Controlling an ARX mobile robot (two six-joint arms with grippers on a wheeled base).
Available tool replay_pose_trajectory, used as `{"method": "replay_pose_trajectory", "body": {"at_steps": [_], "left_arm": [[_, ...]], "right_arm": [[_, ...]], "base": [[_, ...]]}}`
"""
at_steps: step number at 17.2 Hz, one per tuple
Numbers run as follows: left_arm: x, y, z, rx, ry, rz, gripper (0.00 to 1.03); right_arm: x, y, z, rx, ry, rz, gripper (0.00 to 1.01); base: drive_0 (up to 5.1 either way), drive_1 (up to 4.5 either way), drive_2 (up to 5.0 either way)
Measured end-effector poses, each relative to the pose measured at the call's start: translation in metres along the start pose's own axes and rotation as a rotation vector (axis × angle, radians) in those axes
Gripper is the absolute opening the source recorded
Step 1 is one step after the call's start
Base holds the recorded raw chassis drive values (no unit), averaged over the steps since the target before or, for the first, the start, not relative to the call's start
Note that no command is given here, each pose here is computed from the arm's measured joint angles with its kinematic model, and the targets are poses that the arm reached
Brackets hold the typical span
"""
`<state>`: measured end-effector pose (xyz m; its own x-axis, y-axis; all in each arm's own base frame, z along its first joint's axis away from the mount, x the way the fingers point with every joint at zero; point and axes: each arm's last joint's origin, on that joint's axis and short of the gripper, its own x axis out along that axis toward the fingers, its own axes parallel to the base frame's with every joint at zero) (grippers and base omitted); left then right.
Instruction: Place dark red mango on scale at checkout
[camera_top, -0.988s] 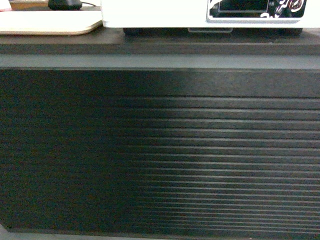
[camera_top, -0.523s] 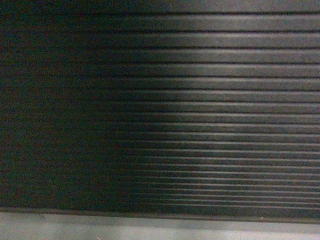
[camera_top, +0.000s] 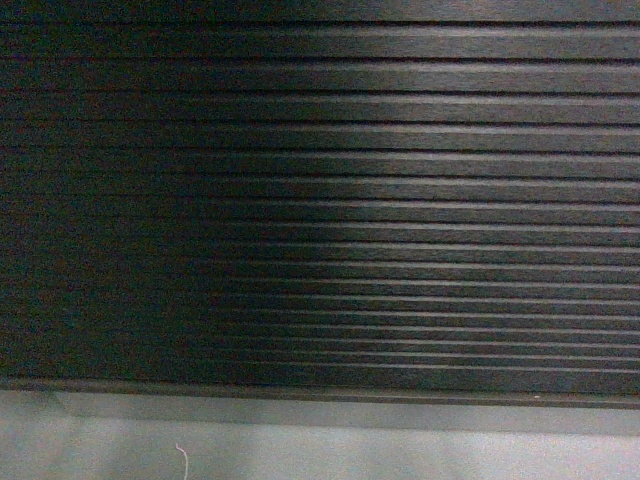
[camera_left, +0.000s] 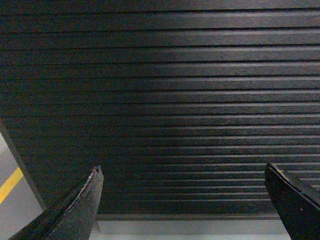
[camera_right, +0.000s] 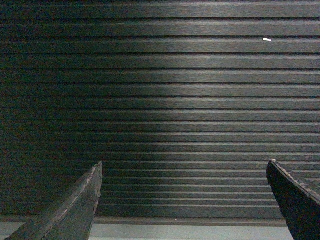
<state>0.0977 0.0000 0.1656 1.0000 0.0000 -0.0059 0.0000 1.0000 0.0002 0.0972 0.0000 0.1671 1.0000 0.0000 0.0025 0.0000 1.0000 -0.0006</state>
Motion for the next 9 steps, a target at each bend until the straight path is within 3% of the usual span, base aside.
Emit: {"method": "replay_pose_trajectory", "body": {"at_steps": [9], "left_arm": [[0.0000, 0.0000, 0.0000, 0.000, 0.000, 0.000, 0.98]], "right_arm": [[0.0000, 0.0000, 0.0000, 0.000, 0.000, 0.000, 0.98]], "base": [[0.0, 0.00, 0.0]]}}
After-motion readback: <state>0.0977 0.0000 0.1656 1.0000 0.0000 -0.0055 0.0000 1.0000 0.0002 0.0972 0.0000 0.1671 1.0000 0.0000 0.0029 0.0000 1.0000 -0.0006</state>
